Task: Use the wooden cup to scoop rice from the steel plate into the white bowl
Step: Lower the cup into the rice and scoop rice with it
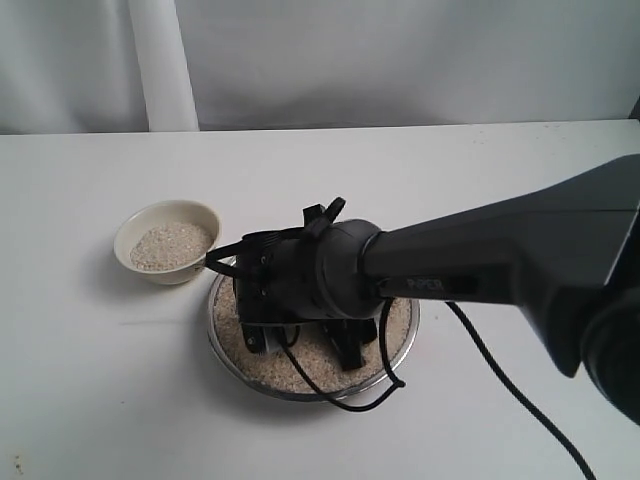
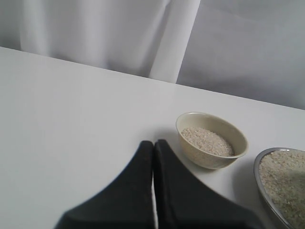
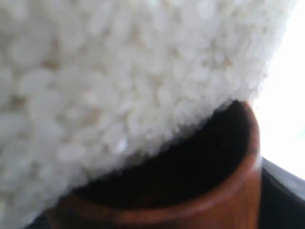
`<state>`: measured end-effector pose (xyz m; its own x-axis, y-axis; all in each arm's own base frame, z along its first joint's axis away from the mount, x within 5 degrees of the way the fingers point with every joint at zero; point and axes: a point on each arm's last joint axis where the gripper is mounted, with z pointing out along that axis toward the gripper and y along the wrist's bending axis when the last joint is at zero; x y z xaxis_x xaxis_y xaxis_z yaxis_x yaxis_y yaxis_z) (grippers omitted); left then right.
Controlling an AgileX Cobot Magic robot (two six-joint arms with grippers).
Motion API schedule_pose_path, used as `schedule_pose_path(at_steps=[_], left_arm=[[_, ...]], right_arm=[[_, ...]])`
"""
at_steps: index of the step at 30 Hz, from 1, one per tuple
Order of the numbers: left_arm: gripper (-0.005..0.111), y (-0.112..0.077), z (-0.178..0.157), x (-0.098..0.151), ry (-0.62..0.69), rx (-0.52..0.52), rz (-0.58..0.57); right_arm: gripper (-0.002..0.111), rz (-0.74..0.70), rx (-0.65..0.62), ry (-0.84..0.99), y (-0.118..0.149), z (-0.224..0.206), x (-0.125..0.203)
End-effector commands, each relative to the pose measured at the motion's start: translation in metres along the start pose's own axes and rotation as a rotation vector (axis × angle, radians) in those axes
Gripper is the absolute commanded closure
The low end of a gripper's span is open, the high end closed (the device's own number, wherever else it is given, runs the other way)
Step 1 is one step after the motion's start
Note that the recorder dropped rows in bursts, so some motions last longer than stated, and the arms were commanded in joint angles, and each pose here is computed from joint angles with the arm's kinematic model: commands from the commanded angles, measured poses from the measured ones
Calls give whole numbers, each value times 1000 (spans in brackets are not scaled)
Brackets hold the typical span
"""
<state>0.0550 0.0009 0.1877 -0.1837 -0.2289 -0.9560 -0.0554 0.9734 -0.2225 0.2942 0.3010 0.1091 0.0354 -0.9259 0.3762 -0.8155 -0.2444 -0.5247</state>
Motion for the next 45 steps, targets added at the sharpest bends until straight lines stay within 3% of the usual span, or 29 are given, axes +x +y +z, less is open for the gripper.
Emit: schedule_pose_path(at_steps=[1,15,29,45], left_arm=[[107,-1,0,-1,-12,11,-5],[107,-1,0,-1,-12,11,-5],[107,-1,0,-1,-12,11,-5],[107,-1,0,-1,-12,11,-5]], right_arm=[[108,77,-82,-129,10,2,-16],[108,217,-121,-124,7,10,-8],[108,363,-178,-246,-3,2,9],[108,692,-203,-602,13,13,60]])
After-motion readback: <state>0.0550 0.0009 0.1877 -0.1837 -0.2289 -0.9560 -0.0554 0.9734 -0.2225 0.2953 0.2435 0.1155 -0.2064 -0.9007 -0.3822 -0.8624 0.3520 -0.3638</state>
